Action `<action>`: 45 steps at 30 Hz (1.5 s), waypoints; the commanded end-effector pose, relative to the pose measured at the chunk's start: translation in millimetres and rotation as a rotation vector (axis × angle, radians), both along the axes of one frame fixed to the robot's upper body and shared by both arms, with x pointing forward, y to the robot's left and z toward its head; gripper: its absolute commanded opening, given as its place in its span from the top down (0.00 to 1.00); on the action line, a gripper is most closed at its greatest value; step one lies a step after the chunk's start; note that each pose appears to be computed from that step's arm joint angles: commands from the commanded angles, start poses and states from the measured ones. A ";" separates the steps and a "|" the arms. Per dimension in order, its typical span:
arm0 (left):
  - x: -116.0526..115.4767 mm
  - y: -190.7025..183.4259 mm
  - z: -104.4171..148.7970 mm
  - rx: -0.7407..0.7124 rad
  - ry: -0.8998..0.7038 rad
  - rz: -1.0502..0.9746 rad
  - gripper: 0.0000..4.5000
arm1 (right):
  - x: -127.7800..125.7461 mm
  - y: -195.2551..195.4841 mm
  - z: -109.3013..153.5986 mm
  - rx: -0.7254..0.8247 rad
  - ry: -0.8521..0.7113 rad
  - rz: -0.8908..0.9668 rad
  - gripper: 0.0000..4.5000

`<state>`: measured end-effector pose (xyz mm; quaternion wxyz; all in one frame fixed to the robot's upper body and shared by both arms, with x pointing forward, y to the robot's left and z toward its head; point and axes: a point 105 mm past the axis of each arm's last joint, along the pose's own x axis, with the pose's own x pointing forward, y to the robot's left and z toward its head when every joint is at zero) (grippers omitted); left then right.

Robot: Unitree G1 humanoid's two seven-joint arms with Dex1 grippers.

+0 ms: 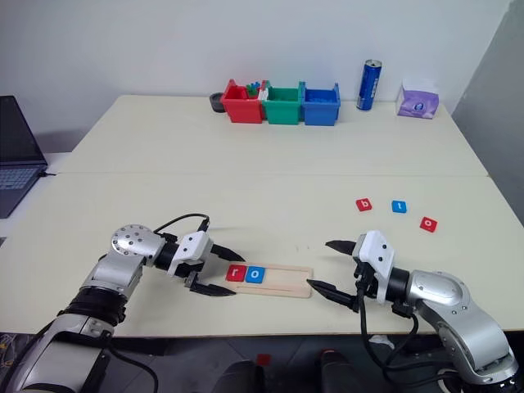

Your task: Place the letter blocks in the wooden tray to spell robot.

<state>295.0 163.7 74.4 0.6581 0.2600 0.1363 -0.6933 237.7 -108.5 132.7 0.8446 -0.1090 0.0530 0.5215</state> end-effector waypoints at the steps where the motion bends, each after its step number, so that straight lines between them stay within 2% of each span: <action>1: 4.7 4.2 6.8 -0.013 -0.032 0.053 0.25 | -0.4 -1.5 5.7 0.000 -0.038 0.011 0.00; 12: 14.4 -1.5 3.9 -0.017 -0.052 0.097 0.25 | 0.8 -0.7 5.2 -0.003 -0.047 0.015 0.00; 27: 15.5 -4.1 5.2 -0.024 -0.058 0.082 0.25 | -0.3 -0.6 5.0 -0.004 -0.045 0.015 0.00; 28: 14.9 -5.9 6.2 -0.031 -0.057 0.075 0.09 | -0.3 -0.5 4.9 -0.004 -0.045 0.016 0.00; 29: 14.4 -7.2 7.1 -0.037 -0.055 0.069 0.02 | -0.3 -0.5 4.9 -0.004 -0.045 0.016 0.00; 40: 14.4 1.8 18.7 -0.037 -0.061 0.066 0.02 | 0.0 -1.7 2.0 -0.015 -0.043 0.009 0.00; 45: 17.5 12.4 36.2 -0.035 -0.073 0.087 0.02 | 0.1 -0.4 2.1 -0.009 -0.043 0.008 0.00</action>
